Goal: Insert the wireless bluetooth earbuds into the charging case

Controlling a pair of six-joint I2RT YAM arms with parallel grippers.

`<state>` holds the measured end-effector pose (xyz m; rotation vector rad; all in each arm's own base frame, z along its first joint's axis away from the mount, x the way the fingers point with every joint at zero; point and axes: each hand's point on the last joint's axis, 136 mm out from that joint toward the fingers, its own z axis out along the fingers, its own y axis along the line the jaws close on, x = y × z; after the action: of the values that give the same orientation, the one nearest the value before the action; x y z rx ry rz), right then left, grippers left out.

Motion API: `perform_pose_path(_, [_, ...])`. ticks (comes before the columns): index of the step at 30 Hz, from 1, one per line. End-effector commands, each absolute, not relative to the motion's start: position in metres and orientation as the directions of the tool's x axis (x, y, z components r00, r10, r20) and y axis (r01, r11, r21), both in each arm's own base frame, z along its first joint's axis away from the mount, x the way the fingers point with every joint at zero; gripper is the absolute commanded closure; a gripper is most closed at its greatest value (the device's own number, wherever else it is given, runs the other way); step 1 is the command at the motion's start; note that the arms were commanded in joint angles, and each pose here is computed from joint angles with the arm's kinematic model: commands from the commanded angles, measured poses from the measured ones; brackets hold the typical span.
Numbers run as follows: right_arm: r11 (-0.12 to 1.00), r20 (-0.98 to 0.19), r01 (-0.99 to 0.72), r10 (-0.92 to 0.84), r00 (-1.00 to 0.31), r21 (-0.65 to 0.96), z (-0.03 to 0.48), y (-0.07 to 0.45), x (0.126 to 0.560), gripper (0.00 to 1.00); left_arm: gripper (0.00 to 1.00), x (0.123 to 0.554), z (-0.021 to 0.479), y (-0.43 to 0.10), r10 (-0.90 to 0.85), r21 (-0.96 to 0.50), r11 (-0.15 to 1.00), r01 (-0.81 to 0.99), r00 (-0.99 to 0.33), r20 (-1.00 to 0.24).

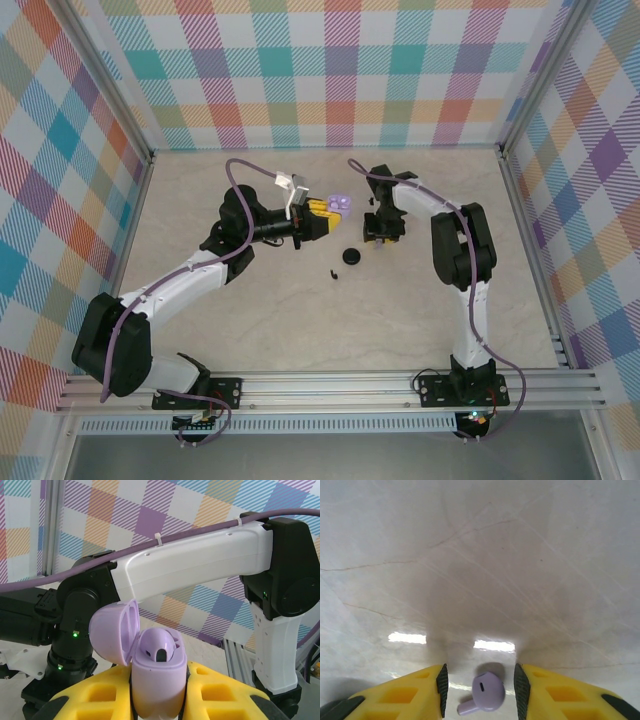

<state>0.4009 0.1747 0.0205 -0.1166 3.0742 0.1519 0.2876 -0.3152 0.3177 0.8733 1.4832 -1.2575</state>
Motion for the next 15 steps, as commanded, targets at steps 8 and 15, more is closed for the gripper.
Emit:
perform_pose_path(8, [0.993, -0.03, -0.12, -0.12, -0.992, 0.003, 0.02, 0.17, 0.388, 0.65, 1.0, 0.29, 0.326, -0.313, -0.076, -0.249, 0.217, 0.944, -0.238, -0.968])
perform_pose_path(15, [0.991, -0.018, -0.133, -0.133, -0.991, -0.017, 0.011, 0.173, 0.385, 0.68, 1.0, 0.289, 0.327, -0.313, -0.076, -0.248, 0.217, 0.944, -0.237, -0.969])
